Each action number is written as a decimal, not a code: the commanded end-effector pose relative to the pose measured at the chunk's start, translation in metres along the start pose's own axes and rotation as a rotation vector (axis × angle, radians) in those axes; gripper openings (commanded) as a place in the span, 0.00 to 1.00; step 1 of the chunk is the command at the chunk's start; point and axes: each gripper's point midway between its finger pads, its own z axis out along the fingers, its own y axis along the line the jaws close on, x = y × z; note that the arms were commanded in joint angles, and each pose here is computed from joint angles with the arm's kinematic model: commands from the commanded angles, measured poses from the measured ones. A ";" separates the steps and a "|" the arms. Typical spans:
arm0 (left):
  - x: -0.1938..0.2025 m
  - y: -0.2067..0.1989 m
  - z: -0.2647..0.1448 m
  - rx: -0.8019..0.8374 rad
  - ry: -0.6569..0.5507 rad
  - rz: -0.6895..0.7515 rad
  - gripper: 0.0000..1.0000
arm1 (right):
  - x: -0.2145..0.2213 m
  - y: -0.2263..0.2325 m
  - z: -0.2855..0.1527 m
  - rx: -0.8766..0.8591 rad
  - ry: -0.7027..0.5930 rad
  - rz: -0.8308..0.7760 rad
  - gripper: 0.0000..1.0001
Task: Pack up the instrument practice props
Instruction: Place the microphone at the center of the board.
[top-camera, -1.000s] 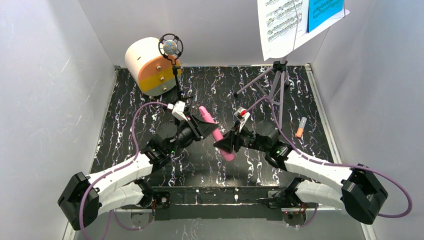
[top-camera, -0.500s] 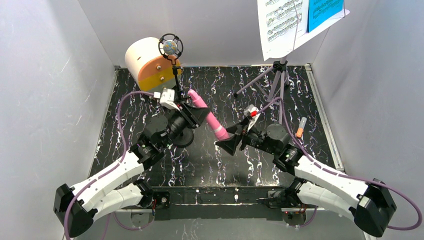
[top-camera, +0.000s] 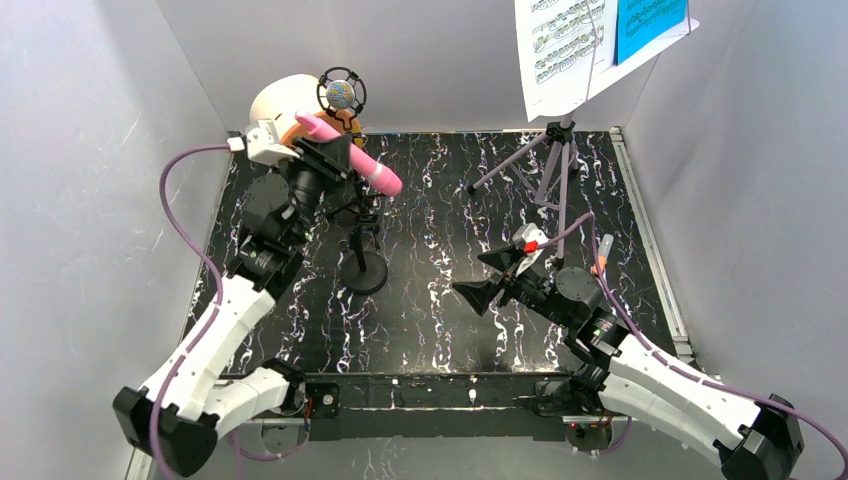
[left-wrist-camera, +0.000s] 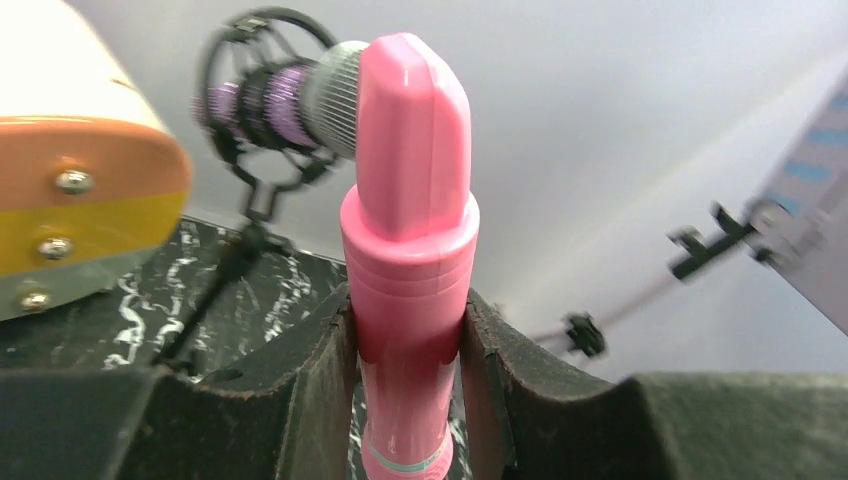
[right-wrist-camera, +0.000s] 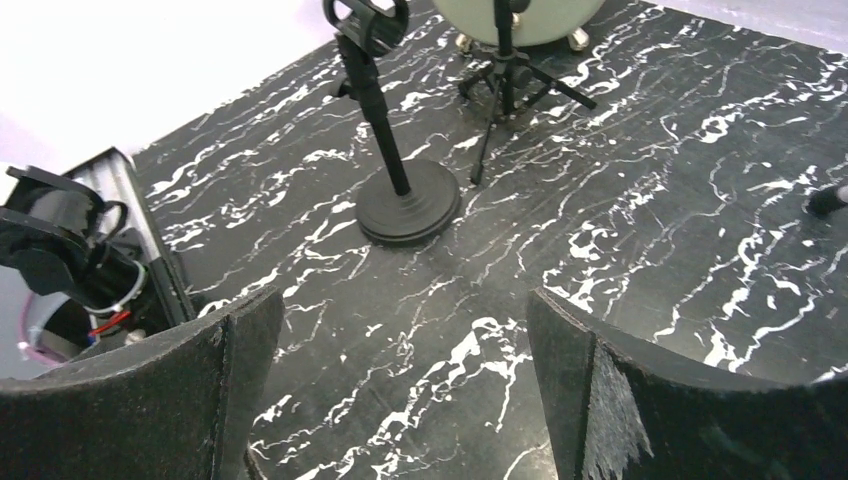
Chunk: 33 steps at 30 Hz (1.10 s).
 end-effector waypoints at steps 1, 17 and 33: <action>-0.023 0.046 0.031 -0.077 -0.043 -0.109 0.00 | 0.002 -0.016 -0.004 0.073 -0.008 -0.060 0.99; -0.087 0.259 0.015 -0.368 -0.249 -0.474 0.00 | 0.015 -0.023 -0.011 0.096 -0.008 -0.076 0.99; 0.043 0.408 -0.005 -0.750 0.084 -0.436 0.02 | 0.026 -0.026 -0.009 0.103 0.016 -0.062 0.99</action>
